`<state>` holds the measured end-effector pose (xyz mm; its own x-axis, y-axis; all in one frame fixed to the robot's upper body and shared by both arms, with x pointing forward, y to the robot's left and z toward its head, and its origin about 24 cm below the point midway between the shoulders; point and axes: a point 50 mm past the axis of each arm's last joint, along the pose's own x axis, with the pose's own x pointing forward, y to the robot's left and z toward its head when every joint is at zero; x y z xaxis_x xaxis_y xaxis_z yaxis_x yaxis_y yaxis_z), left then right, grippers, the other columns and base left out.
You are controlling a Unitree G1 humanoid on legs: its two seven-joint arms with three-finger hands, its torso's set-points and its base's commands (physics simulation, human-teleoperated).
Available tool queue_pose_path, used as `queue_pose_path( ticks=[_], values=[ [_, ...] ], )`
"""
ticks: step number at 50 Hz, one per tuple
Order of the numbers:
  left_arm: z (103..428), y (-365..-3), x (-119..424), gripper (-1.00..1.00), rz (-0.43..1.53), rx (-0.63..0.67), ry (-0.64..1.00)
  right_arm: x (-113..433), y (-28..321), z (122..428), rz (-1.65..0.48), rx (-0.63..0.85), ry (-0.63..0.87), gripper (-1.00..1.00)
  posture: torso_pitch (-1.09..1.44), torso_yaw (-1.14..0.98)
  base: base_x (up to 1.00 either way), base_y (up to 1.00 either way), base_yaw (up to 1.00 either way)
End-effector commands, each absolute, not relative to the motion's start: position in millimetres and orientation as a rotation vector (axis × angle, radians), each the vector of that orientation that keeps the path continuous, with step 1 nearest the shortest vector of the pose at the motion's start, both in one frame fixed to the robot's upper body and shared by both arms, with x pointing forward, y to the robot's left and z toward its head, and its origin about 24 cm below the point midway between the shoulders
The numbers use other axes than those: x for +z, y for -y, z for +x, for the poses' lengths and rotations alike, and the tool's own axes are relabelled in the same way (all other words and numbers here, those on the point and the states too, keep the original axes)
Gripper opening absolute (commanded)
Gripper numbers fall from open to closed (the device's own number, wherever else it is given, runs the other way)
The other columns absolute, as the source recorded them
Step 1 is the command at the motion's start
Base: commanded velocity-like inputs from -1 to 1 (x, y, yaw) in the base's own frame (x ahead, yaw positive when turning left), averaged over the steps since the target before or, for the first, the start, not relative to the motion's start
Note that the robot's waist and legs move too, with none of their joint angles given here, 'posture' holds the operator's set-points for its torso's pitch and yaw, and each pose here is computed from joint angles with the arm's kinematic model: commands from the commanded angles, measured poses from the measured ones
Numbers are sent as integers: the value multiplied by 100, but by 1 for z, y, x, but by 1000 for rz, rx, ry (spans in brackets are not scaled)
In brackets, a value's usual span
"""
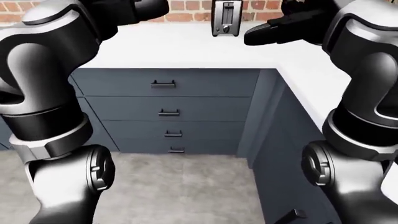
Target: Push down the lever of the toaster to turn it on.
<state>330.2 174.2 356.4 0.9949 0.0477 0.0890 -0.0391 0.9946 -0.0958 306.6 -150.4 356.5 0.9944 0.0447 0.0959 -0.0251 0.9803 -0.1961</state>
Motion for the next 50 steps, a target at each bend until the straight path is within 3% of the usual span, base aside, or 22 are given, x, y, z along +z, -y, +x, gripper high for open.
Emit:
queue_pose_path(
  ticks=[1,50],
  values=[
    [323,-171,372,100,-102,23,164,370,154,300,-194,11,173,100,0,0,13,0,0],
    [323,-168,382,100,-107,15,180,377,153,300,-198,17,174,100,0,0,13,0,0]
  ],
)
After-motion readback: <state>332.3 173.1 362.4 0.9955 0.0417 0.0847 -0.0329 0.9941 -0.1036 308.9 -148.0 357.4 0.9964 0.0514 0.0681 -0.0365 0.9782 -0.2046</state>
